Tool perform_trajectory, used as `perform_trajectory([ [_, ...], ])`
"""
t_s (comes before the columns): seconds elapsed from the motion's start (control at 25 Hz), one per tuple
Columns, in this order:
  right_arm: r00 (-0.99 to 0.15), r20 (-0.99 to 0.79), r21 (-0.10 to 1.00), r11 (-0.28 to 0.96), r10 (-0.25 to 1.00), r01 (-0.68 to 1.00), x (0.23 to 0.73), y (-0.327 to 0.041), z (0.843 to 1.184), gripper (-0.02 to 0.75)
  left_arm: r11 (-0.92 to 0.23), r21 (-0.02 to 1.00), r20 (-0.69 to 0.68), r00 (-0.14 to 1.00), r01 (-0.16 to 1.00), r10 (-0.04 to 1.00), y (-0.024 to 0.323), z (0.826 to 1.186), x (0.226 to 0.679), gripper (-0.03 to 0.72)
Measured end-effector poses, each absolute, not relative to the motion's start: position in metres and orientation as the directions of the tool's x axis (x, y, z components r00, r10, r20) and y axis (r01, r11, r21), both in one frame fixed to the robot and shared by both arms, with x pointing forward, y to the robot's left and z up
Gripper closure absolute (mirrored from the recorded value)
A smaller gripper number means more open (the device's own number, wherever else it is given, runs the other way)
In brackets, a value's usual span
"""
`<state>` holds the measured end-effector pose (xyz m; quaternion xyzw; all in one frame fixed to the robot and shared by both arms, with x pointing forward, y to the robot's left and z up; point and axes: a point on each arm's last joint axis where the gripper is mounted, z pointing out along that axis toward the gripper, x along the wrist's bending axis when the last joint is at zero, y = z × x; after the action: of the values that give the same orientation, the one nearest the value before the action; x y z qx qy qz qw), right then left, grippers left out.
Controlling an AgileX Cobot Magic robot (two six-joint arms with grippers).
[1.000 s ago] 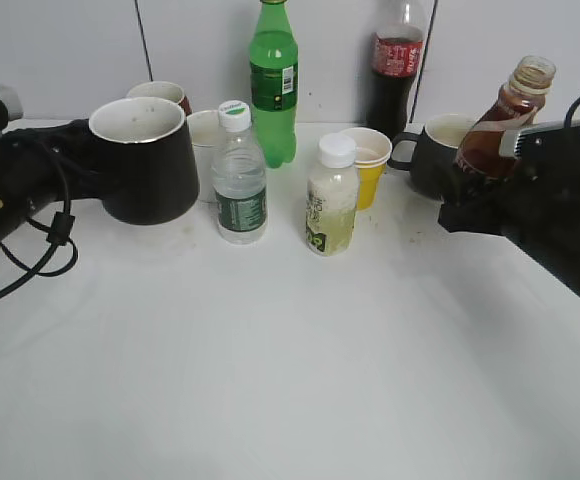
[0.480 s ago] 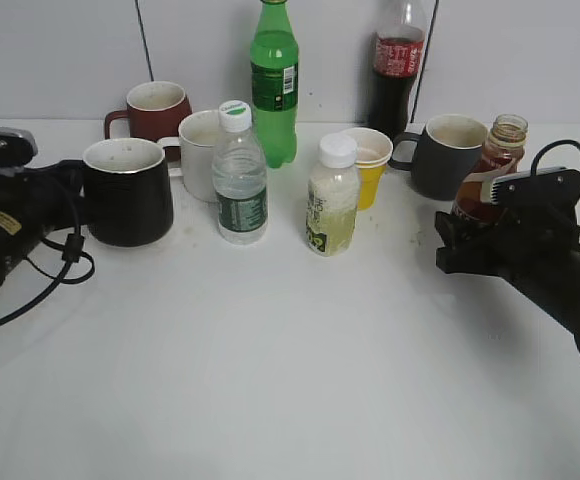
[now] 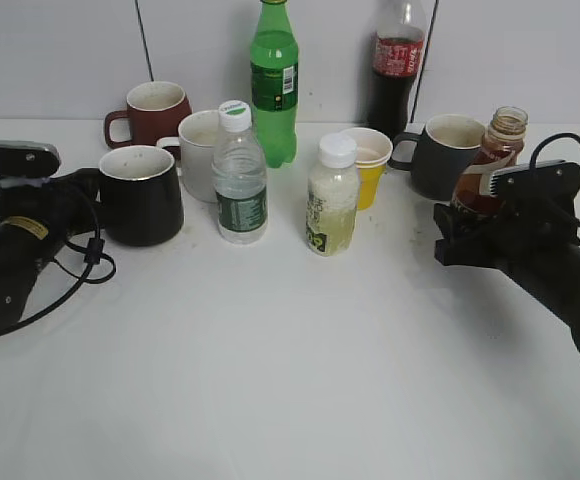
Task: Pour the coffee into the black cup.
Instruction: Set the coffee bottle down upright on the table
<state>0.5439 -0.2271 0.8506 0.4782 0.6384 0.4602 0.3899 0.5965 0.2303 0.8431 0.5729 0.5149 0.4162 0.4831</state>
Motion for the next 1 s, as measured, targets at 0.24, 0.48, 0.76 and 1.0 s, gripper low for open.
perform_trajectory([
  [0.24,-0.246,-0.059,0.96,0.122,0.968,0.251,0.544,-0.226,0.85,0.233,0.011,0.984,-0.032,0.113,0.177,0.993,0.23,0.839,0.597,0.637],
  [0.48,-0.246,-0.059,0.96,0.123,0.967,0.251,0.544,-0.226,0.85,0.233,0.003,0.978,-0.03,0.127,0.208,0.991,0.223,0.834,0.587,0.537],
  [0.76,-0.246,-0.059,0.961,0.122,0.967,0.248,0.545,-0.226,0.851,0.233,0.002,0.974,-0.032,0.131,0.227,0.991,0.22,0.843,0.572,0.431],
  [1.0,-0.245,-0.06,0.966,0.118,0.968,0.23,0.559,-0.223,0.844,0.233,0.0,0.97,-0.031,0.122,0.244,0.992,0.224,0.847,0.556,0.426],
])
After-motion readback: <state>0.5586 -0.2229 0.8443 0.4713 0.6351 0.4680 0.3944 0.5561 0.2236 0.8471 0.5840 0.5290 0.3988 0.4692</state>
